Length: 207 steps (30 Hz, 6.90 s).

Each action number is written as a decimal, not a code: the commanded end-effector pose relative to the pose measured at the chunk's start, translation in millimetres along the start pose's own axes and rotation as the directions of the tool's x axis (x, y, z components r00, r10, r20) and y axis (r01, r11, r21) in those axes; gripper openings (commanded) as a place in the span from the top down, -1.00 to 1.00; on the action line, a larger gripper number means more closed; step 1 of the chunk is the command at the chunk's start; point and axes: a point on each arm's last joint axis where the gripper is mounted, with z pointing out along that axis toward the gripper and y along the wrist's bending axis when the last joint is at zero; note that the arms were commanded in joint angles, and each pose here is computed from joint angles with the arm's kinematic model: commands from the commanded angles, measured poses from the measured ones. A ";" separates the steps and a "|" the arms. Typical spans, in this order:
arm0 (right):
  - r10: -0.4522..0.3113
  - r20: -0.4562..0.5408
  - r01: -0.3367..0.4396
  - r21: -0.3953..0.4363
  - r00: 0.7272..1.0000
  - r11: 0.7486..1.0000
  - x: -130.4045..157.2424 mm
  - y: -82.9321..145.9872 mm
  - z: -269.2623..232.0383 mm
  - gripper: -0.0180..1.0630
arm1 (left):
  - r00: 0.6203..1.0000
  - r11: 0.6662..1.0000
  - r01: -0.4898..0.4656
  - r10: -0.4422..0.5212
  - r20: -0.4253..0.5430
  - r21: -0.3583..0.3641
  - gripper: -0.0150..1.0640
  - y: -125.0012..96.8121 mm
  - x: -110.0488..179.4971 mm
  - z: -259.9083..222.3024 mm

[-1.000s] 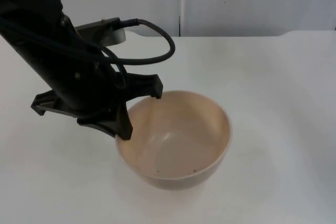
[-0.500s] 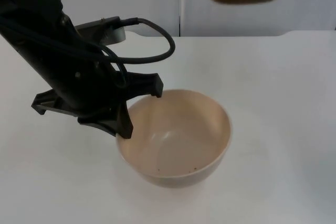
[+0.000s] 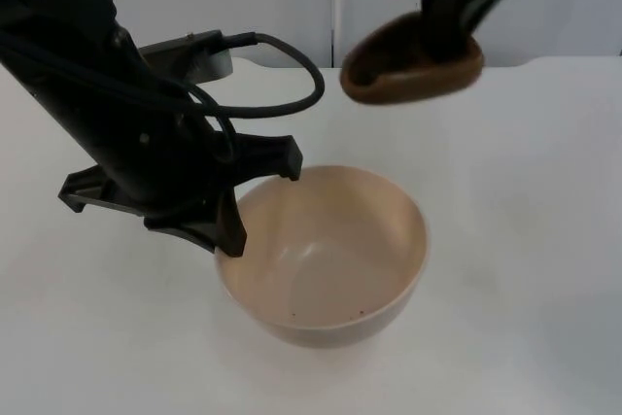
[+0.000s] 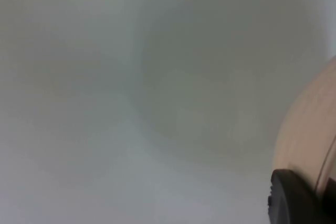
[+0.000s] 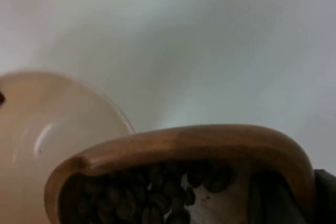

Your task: Pick up the bowl with the left hand and pour the coffee beans from the cup into the bowl with the right hand.

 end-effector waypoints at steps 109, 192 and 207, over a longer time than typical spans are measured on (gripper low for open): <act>-0.660 -0.044 0.449 0.767 0.750 0.458 19.5 140.4 -60.5 0.97 | 1.000 1.000 0.010 -0.011 0.021 0.012 0.98 -1.3 -0.5 -2.9; -0.728 -0.139 0.528 0.778 0.672 0.339 17.9 157.3 -49.4 0.97 | 0.999 0.999 0.038 -0.039 0.023 0.031 0.98 -3.0 -0.9 -3.0; -0.683 -0.118 0.505 0.764 0.721 0.401 15.5 141.8 -46.3 0.97 | 0.999 0.999 0.035 -0.035 0.021 0.029 0.98 -2.8 -0.6 -3.0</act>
